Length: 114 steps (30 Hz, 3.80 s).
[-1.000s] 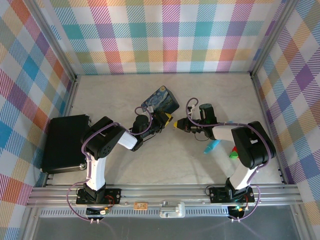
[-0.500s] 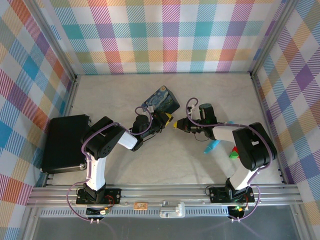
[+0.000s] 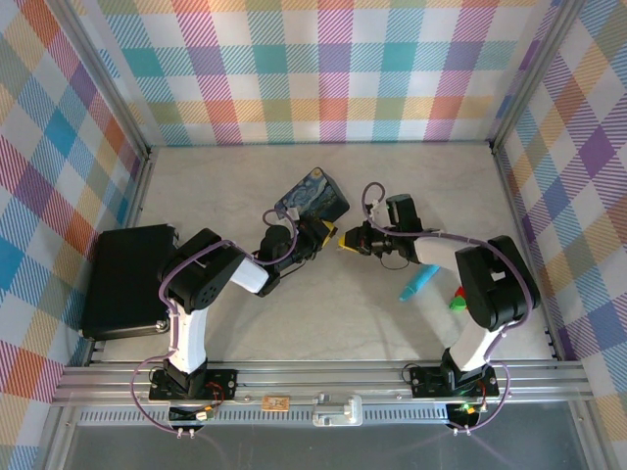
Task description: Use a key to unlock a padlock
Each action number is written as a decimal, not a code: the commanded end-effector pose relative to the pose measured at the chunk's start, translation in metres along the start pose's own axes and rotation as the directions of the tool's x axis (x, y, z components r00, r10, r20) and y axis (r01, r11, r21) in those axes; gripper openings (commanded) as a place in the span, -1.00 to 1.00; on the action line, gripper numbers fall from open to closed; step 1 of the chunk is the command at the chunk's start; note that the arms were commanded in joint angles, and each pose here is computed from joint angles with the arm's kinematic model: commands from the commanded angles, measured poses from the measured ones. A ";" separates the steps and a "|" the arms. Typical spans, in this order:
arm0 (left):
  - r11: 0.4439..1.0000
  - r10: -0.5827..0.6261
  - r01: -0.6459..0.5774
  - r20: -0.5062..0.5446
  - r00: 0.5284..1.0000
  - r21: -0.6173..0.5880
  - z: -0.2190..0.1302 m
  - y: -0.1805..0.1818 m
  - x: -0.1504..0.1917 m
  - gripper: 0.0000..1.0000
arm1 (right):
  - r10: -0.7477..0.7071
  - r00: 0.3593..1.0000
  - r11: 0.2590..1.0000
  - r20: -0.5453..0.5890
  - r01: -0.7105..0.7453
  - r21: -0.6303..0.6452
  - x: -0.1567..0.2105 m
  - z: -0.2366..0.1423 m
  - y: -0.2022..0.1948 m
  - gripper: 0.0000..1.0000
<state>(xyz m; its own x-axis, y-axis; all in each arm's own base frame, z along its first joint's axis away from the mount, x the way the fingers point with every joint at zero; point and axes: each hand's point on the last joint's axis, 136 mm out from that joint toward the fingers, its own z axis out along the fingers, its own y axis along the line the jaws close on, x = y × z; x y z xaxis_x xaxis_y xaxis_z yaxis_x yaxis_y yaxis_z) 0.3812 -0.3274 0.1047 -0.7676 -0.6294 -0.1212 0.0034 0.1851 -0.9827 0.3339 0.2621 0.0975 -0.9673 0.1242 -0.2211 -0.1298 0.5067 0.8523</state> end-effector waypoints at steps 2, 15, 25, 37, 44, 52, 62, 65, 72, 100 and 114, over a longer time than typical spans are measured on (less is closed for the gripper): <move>1.000 0.009 -0.010 -0.160 0.987 -0.002 -0.004 -0.002 0.048 -1.00 | -0.017 0.999 0.996 0.037 0.020 -0.092 -0.029 0.000 0.030 -1.00; 0.997 0.037 -0.019 -0.233 0.972 0.078 -0.003 -0.027 0.063 -1.00 | 0.052 0.998 0.988 0.023 -0.048 -0.145 -0.043 0.005 0.011 -1.00; 0.999 0.013 -0.001 -0.233 0.972 0.053 0.001 -0.032 0.061 -1.00 | -0.105 0.991 0.993 0.084 0.108 -0.039 -0.049 0.007 0.000 -1.00; 1.000 -0.003 -0.001 -0.260 0.966 -0.016 0.002 -0.041 0.063 -1.00 | -0.299 0.950 0.951 0.087 0.289 0.112 -0.050 0.007 0.004 -1.00; 0.999 0.032 -0.022 -0.272 0.962 0.040 0.003 -0.051 0.066 -1.00 | -0.113 0.992 0.994 0.063 0.112 0.018 -0.056 0.014 0.011 -1.00; 0.995 0.054 -0.028 -0.302 0.952 0.091 0.000 -0.059 0.074 -1.00 | 0.037 0.999 0.993 0.035 -0.033 -0.109 -0.060 0.015 0.018 -1.00; 0.995 0.070 -0.041 -0.350 0.934 0.090 -0.007 -0.066 0.084 -1.00 | -0.140 0.990 0.986 -0.001 0.139 -0.096 -0.056 0.009 0.013 -1.00; 0.994 0.084 -0.052 -0.356 0.931 0.099 -0.005 -0.069 0.084 -1.00 | -0.171 0.985 0.982 -0.033 0.167 -0.088 -0.048 0.009 0.014 -1.00; 0.993 0.108 -0.078 -0.400 0.910 0.093 -0.001 -0.070 0.090 -1.00 | -0.241 0.968 0.969 -0.066 0.244 0.032 -0.043 0.010 0.006 -1.00; 0.988 0.155 -0.149 -0.344 0.926 0.041 0.003 -0.060 0.099 -1.00 | 0.207 0.973 0.970 0.104 -0.190 -0.150 -0.061 0.010 0.018 -1.00; 0.987 0.159 -0.158 -0.386 0.909 0.035 -0.005 -0.064 0.118 -1.00 | 0.250 0.962 0.966 0.112 -0.240 -0.093 -0.075 0.012 0.000 -1.00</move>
<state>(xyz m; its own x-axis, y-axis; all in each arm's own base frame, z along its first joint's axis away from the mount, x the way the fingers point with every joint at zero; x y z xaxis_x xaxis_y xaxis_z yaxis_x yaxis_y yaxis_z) 0.3895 -0.3244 0.1033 -0.7420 -0.6253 -0.2418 -0.0551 0.4163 -0.9076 0.3527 0.2688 0.0889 -0.9693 0.1901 0.1562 0.2128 0.3290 0.9201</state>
